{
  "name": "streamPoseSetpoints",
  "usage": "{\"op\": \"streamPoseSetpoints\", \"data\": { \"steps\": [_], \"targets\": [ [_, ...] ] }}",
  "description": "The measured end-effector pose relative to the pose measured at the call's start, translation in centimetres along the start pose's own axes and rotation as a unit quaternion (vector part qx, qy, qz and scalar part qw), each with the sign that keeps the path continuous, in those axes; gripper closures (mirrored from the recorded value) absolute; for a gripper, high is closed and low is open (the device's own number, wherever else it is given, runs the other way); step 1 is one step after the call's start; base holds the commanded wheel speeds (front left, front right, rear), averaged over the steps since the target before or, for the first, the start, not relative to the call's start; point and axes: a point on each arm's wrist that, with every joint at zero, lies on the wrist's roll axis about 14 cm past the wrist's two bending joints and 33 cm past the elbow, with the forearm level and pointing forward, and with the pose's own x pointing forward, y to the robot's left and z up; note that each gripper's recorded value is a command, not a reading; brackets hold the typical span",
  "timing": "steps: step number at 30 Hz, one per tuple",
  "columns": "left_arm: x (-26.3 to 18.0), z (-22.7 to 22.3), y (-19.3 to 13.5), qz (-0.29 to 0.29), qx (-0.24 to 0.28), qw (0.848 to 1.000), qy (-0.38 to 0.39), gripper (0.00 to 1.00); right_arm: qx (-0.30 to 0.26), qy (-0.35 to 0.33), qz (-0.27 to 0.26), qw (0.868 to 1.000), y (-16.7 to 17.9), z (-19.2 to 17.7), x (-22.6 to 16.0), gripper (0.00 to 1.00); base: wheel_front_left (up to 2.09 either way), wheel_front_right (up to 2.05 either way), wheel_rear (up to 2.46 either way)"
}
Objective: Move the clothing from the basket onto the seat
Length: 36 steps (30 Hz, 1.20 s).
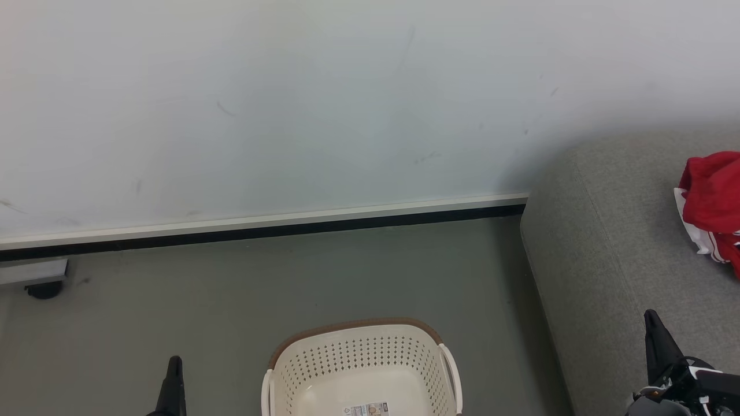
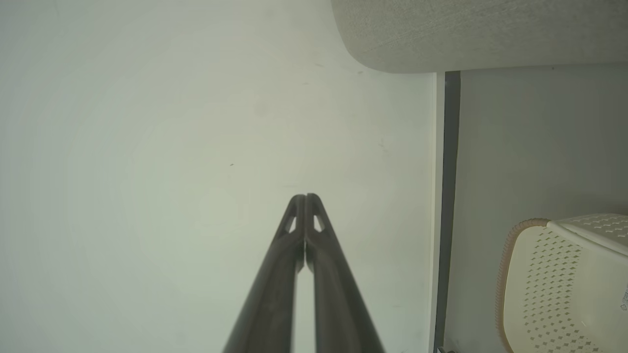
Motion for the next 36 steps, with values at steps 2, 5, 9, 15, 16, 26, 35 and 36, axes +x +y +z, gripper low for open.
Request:
{"op": "streamPoseSetpoints", "data": {
  "steps": [2, 5, 9, 15, 16, 26, 35, 36],
  "targets": [
    [0.0, 0.0, 0.0, 0.0, 0.0, 1.0, 0.0, 1.0, -0.001, 0.0, 0.0, 1.0, -0.01, -0.01, 0.0, 1.0, 0.0, 0.0, 0.0],
    [0.0, 0.0, 0.0, 0.0, 0.0, 1.0, 0.0, 1.0, -0.001, 0.0, 0.0, 1.0, -0.02, 0.01, -0.01, 1.0, 0.0, 0.0, 0.0],
    [0.0, 0.0, 0.0, 0.0, 0.0, 1.0, 0.0, 1.0, -0.001, 0.001, 0.0, 1.0, -0.03, -0.01, -0.01, 1.0, 0.0, 0.0, 0.0],
    [0.0, 0.0, -0.01, 0.0, 0.0, 1.0, 0.0, 1.0, 0.0, 0.0, 0.0, 1.0, -0.02, 0.02, -0.02, 1.0, 0.0, 0.0, 0.0],
    [0.0, 0.0, -0.01, 0.0, 0.0, 1.0, 0.0, 1.0, 0.0, 0.0, 0.0, 1.0, -0.03, 0.02, -0.02, 1.0, 0.0, 0.0, 0.0],
    [0.0, -0.01, -0.01, 0.0, 0.0, 1.0, 0.0, 1.0, 0.0, -0.001, 0.0, 1.0, -0.05, 0.03, -0.03, 1.0, 0.0, 0.0, 0.0],
    [0.0, -0.01, -0.01, 0.0, 0.0, 1.0, 0.0, 1.0, 0.001, 0.0, 0.0, 1.0, -0.05, 0.0, -0.03, 1.0, 0.0, 0.0, 0.0],
    [0.0, -0.01, 0.0, 0.0, 0.0, 1.0, 0.0, 1.0, 0.001, 0.0, 0.0, 1.0, -0.05, 0.0, -0.03, 1.0, 0.0, 0.0, 0.0]
  ]
}}
